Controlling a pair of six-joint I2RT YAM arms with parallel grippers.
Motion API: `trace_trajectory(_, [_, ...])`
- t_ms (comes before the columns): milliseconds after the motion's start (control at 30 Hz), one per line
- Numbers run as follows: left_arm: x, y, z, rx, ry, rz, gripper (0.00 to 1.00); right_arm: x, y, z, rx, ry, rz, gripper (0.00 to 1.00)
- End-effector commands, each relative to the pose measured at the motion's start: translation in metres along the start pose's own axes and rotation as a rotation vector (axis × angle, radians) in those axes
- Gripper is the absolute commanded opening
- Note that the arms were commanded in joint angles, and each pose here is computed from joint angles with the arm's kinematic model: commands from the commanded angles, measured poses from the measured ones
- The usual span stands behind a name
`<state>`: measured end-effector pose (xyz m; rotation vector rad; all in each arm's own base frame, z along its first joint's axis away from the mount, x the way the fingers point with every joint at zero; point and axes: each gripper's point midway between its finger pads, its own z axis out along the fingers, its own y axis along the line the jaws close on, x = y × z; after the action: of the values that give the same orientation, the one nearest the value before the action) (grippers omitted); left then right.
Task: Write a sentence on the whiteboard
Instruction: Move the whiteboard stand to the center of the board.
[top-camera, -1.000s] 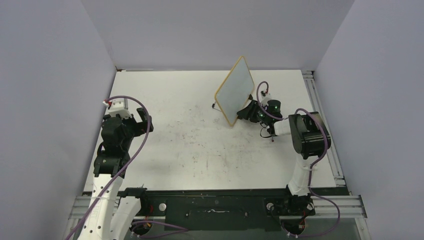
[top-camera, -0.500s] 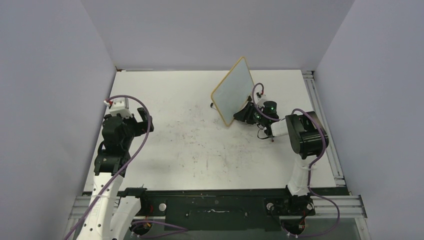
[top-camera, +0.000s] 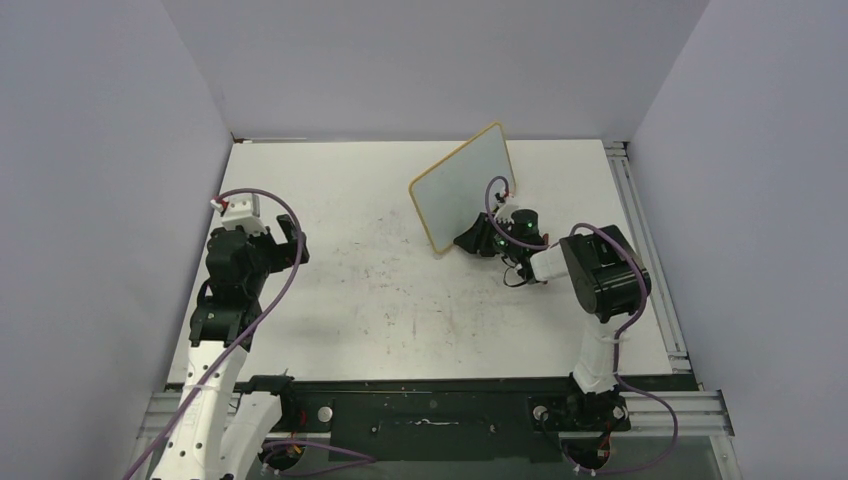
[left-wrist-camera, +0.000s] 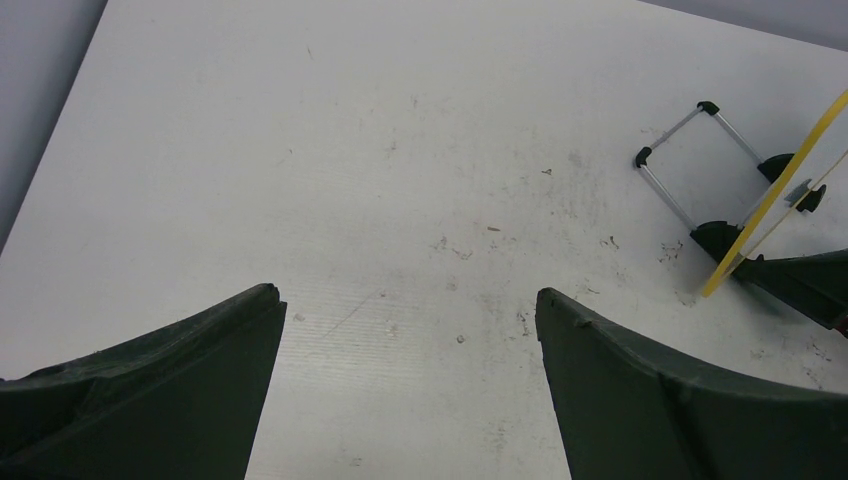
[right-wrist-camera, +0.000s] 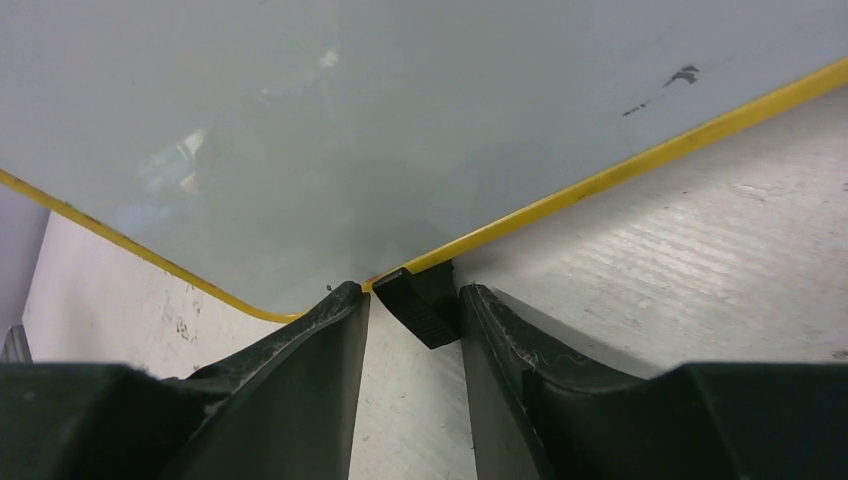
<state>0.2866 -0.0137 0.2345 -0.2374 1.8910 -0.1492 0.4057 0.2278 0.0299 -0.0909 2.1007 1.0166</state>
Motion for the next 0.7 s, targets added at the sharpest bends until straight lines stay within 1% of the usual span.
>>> trace_trajectory(0, [-0.017, -0.009, -0.001, 0.035, -0.047, 0.000, 0.96, 0.004, 0.024, -0.002, -0.006, 0.009, -0.108, 0.40])
trace_trajectory(100, [-0.016, -0.009, -0.001, 0.034, -0.041, 0.000, 0.96, 0.006, 0.025, -0.002, 0.043, 0.004, -0.145, 0.41])
trace_trajectory(200, [-0.015, -0.009, 0.000, 0.035, -0.034, 0.000, 0.96, 0.007, 0.028, -0.003, 0.078, -0.004, -0.175, 0.45])
trace_trajectory(400, [-0.014, -0.010, 0.001, 0.039, -0.029, 0.000, 0.96, 0.007, 0.027, 0.000, 0.150, -0.009, -0.244, 0.47])
trace_trajectory(500, [-0.013, -0.010, 0.001, 0.038, -0.027, -0.001, 0.96, 0.006, 0.026, 0.003, 0.180, -0.005, -0.277, 0.46])
trace_trajectory(667, [-0.013, -0.010, 0.001, 0.040, -0.025, -0.001, 0.96, 0.007, 0.025, 0.007, 0.234, 0.007, -0.348, 0.40])
